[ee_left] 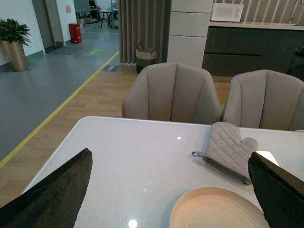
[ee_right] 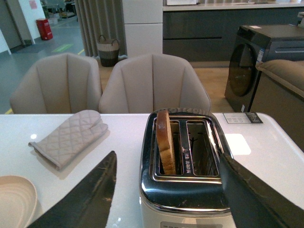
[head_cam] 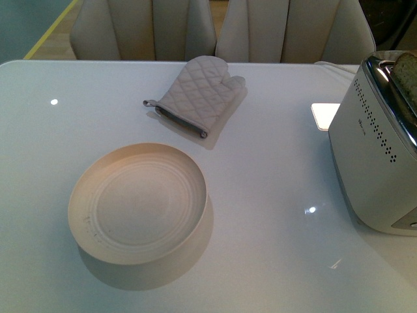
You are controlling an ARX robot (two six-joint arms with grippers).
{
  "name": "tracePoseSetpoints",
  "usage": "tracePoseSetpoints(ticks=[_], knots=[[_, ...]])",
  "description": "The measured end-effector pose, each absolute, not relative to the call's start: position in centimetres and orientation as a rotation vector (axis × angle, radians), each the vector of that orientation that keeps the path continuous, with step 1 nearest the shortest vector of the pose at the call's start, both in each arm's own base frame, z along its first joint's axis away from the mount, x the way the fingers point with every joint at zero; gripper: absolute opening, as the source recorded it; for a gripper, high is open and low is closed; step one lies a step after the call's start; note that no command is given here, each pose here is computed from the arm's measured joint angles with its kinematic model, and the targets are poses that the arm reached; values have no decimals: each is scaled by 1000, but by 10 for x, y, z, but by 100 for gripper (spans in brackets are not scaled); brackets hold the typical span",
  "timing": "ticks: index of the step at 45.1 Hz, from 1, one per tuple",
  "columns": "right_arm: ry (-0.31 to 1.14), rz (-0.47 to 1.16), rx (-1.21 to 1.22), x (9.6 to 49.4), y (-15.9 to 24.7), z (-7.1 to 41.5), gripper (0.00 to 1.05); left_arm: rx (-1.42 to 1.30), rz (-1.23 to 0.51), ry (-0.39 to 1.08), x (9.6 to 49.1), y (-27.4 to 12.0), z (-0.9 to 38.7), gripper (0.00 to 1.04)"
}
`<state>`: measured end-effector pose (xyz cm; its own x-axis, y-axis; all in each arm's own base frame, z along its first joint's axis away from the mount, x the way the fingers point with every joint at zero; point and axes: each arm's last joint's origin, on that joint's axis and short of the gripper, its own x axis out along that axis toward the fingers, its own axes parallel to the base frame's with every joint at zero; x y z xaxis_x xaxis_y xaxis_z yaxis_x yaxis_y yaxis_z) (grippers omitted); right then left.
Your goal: Put bread into toaster
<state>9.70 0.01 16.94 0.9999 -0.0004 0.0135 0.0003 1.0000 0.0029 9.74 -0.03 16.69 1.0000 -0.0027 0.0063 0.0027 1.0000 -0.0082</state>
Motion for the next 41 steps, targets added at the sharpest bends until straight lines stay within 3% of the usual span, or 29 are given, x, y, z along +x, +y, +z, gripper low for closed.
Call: tracePoseSetpoints(ticks=[10,41], knots=[[-14,0,3,97,0,169,97,-8,-3,-6,97,0,167,98],[-14,0,3,97,0,169,96,-8,-3,-6,97,0,167,98]])
